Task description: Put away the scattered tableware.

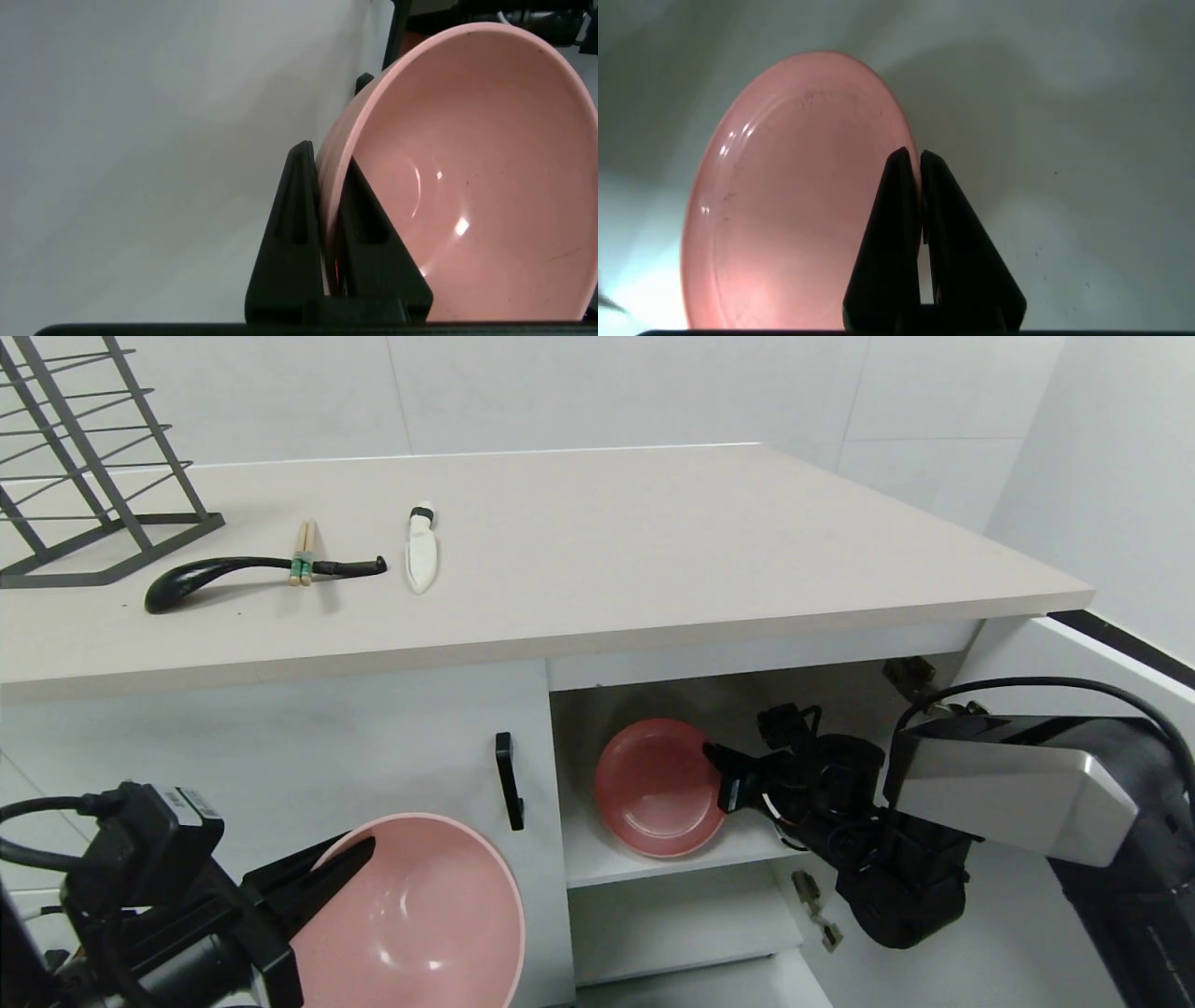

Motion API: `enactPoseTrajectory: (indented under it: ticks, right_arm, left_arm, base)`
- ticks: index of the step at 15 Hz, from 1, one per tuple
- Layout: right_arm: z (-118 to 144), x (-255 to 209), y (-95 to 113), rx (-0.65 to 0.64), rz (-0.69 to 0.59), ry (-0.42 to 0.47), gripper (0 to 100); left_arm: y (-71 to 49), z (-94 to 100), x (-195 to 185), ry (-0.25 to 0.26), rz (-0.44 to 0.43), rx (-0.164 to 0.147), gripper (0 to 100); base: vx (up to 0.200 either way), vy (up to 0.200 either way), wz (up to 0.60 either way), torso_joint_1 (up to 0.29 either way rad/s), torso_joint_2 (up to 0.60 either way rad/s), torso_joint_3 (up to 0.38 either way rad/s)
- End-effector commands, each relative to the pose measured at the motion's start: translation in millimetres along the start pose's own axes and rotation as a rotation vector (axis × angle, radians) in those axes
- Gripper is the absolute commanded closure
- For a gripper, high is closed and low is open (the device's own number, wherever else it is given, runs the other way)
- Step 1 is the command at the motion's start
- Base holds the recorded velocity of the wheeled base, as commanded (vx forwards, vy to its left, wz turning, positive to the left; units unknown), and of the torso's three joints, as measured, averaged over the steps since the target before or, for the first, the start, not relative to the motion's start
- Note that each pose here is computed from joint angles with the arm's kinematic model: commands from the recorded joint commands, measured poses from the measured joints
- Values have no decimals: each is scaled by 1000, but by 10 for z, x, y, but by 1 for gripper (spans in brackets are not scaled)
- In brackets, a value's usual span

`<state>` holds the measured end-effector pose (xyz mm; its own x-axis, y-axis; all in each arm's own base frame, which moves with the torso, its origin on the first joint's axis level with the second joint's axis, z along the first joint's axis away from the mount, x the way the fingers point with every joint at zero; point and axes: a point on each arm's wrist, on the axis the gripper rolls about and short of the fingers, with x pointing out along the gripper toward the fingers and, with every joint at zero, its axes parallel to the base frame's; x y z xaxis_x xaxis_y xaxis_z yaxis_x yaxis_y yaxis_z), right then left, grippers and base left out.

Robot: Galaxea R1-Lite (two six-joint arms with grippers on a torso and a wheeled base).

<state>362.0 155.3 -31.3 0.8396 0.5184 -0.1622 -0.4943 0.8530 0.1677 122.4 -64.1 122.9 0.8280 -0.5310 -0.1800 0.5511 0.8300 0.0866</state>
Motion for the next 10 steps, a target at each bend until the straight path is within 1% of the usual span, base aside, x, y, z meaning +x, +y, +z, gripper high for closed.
enactPoseTrajectory:
  ticks: [1, 3, 6, 7, 8, 9, 10]
  right_arm:
    - [-52, 55, -21, 2, -11, -4, 100]
    - [-71, 104, -37, 4, -34, -17, 100]
    - [-110, 109, -47, 5, -49, -10, 100]
    - [-141, 101, -66, 7, -91, -5, 100]
    - [-144, 104, -69, 6, -102, -7, 100]
    - [-145, 109, -70, 5, -103, -8, 100]
    - [-142, 112, -71, 5, -104, -10, 0]
  left_arm:
    - [-1, -1, 2, 1, -1, 0, 100]
    - [-3, 0, 2, 0, -2, 1, 100]
    - [-5, -4, 5, 3, -4, 1, 100]
    - [-6, -10, 7, 9, -5, 0, 100]
    - [-9, -25, 16, 23, -8, -1, 100]
    - [-9, -28, 20, 26, -8, -1, 100]
    - [-8, -32, 24, 29, -8, -2, 100]
  base:
    - [0, 0, 0, 0, 0, 0]
    - [0, 0, 0, 0, 0, 0]
    - [0, 0, 0, 0, 0, 0]
    - [0, 0, 0, 0, 0, 0]
    - [0, 0, 0, 0, 0, 0]
    - [0, 0, 0, 0, 0, 0]
    - [0, 0, 0, 0, 0, 0]
